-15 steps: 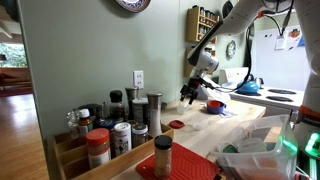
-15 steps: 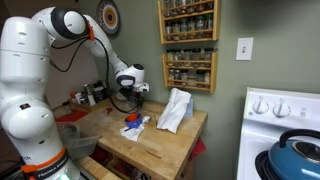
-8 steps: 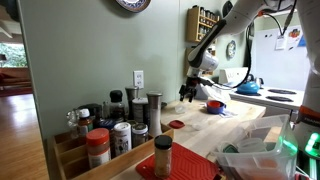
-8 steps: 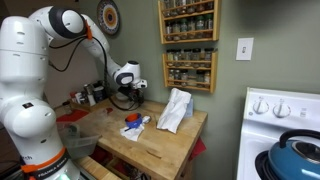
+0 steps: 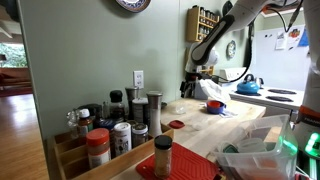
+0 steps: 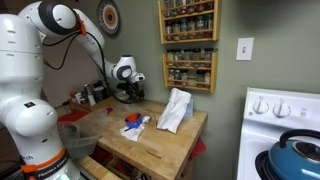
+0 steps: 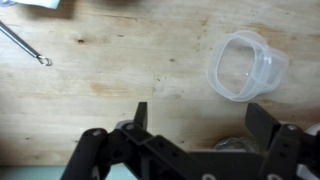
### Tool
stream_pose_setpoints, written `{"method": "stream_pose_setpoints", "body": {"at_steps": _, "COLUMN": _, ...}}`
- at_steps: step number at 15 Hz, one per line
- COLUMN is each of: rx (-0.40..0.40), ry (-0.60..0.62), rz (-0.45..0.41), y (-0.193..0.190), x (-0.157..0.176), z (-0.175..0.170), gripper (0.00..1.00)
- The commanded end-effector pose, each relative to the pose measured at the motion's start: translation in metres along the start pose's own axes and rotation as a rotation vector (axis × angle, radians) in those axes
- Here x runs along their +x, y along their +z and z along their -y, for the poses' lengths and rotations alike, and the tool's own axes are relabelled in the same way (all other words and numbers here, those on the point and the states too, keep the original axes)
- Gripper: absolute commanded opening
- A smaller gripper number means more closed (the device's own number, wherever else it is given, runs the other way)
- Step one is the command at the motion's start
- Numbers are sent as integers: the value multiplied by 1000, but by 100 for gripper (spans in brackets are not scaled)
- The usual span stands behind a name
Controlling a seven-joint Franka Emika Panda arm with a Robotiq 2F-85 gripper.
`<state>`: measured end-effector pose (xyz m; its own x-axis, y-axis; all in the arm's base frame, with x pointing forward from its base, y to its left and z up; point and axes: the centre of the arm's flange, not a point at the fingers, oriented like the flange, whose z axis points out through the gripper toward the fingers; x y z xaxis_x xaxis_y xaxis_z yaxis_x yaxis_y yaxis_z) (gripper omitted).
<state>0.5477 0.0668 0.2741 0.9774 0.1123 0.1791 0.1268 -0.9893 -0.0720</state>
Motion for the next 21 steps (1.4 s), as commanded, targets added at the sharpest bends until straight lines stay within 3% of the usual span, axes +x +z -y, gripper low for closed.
{"method": "stream_pose_setpoints", "body": {"at_steps": 1, "rx": -44, "ry": -105, "rz": 19, "y": -24, "x": -10, "z": 10, "gripper": 100}}
{"method": "stream_pose_setpoints", "body": {"at_steps": 2, "rx": -45, "ry": -132, "rz": -2, "y": -28, "x": -7, "z": 16, "gripper": 100}}
{"method": "stream_pose_setpoints", "body": {"at_steps": 3, "rx": -29, "ry": -74, "rz": -6, "y": -17, "x": 2, "z": 7, "gripper": 100}}
{"method": "stream_pose_setpoints", "body": {"at_steps": 9, "rx": -49, "ry": -140, "rz": -27, "y": -25, "x": 4, "z": 19, "gripper": 100}}
{"method": "stream_pose_setpoints", "body": {"at_steps": 21, "rx": 19, "ry": -797, "rz": 78, "y": -3, "x": -6, "z": 79, "gripper": 100}}
